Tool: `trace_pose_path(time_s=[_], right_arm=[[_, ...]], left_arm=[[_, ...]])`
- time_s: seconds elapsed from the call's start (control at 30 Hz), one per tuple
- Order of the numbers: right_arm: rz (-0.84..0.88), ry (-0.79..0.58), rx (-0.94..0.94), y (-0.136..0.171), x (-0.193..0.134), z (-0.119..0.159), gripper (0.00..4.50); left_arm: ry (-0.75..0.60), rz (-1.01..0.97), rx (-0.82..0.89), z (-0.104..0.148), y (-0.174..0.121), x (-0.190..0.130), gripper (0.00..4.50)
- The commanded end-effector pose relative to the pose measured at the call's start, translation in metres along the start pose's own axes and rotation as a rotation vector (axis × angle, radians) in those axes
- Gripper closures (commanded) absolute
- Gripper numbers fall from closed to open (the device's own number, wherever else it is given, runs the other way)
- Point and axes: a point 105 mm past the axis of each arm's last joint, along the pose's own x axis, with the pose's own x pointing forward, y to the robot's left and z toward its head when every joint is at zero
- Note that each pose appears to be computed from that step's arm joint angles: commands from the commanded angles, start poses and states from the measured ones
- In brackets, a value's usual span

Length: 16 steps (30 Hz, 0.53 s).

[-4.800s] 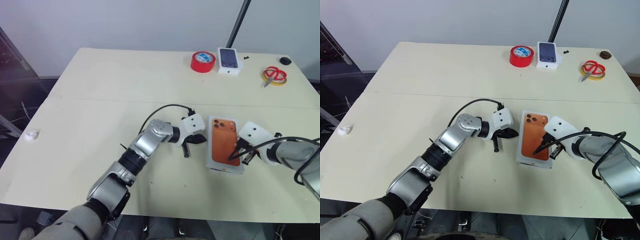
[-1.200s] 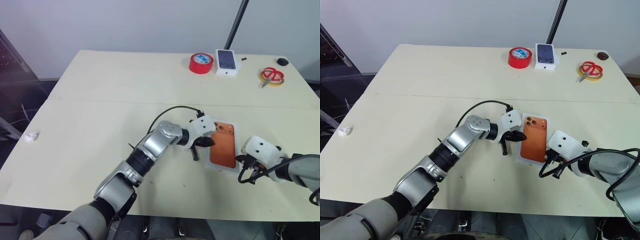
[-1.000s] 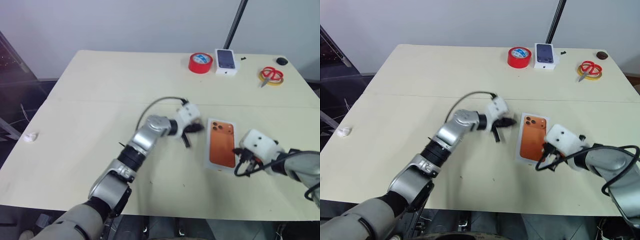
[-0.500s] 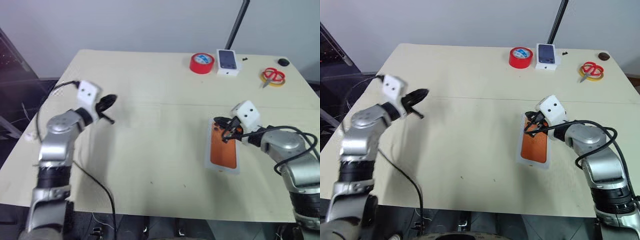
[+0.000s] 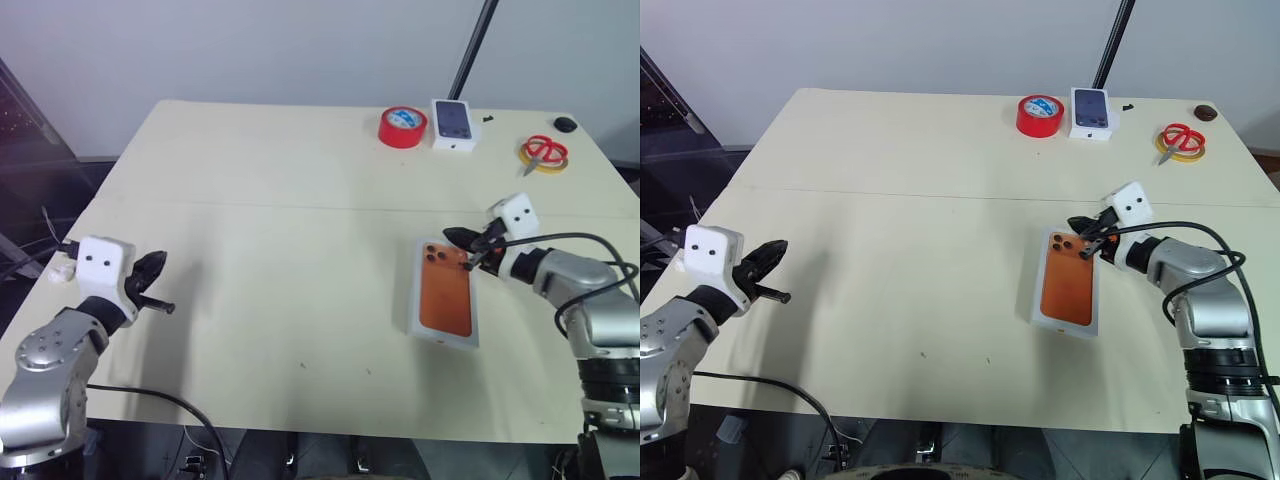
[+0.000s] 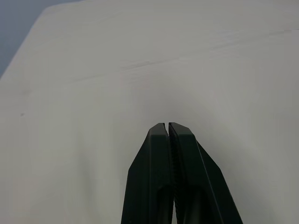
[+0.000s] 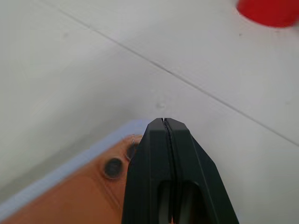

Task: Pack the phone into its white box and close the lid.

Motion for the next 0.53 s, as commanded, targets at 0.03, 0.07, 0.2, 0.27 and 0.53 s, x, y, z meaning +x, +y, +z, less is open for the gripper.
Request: trace_pose_path(time_s=[0.03, 0.07, 0.2, 0.27, 0.53], right_arm=[[-0.005, -0.026, -0.033, -0.012, -0.007, 0.009, 4.49], [-0.016, -0.02, -0.04, -0.016, -0.008, 0.008, 4.49], [-0.041, -0.015, -0.048, -0.025, -0.006, 0.005, 4.49], [-0.048, -0.012, -0.048, -0.027, -0.006, 0.004, 4.49], [-0.062, -0.008, -0.047, -0.029, -0.005, 0.004, 4.49]], left_arm=[[-0.063, 0.056, 0.03, 0.015, 0.014, -0.001, 4.37], [-0.067, 0.063, 0.03, 0.016, 0.016, 0.001, 4.37], [-0.092, 0.069, 0.027, 0.02, 0.019, 0.007, 4.37], [-0.092, 0.069, 0.027, 0.019, 0.018, 0.008, 4.37], [-0.094, 0.065, 0.014, 0.02, 0.017, 0.006, 4.37]])
